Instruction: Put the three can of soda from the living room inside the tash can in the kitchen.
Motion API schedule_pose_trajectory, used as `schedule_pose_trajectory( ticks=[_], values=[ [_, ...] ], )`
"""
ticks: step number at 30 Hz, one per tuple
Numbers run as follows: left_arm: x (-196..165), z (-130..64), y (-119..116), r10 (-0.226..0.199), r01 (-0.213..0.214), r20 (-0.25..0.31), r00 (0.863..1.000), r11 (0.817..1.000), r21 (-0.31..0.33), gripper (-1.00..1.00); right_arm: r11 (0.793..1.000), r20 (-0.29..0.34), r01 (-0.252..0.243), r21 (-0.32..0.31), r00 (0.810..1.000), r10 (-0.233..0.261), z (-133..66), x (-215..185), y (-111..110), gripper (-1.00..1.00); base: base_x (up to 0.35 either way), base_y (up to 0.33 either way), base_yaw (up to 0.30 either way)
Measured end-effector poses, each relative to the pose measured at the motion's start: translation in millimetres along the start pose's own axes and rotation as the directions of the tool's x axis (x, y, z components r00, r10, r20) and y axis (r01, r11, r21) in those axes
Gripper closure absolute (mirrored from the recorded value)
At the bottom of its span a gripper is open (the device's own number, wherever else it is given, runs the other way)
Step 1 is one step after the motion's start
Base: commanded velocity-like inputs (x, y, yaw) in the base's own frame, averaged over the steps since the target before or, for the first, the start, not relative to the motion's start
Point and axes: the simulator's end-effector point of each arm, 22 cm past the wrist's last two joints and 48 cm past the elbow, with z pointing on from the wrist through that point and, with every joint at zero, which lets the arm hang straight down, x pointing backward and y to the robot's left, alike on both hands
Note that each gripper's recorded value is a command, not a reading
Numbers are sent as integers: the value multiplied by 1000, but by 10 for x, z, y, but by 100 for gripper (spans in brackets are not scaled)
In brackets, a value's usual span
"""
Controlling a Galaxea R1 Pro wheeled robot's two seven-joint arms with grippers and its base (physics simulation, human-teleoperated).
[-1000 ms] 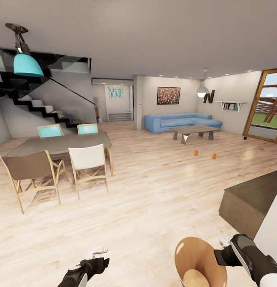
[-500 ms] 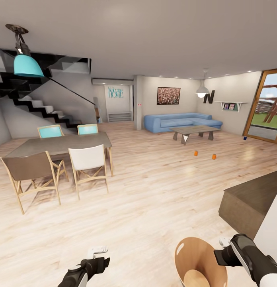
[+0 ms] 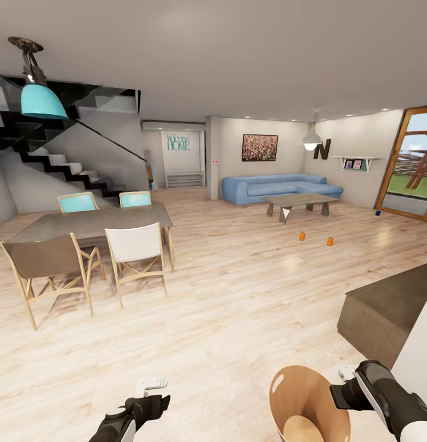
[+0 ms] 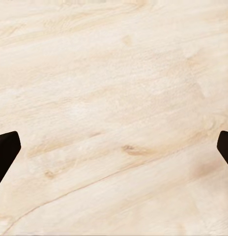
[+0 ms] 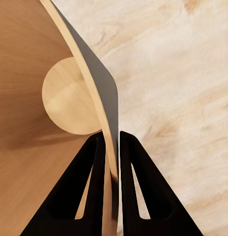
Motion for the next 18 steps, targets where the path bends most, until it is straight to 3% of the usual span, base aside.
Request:
schedule_pose_trajectory(
  ticks=[6,18],
  values=[
    [-98,1,15,6,-6,50,999,1000,-7,-100,1000,1,-1,-3,1000,1,1,-2,10,100,289,0,0],
    [-114,1,19,10,-9,60,998,1000,-8,-100,1000,1,0,-1,1000,0,3,1,10,100,342,0,0]
  ],
)
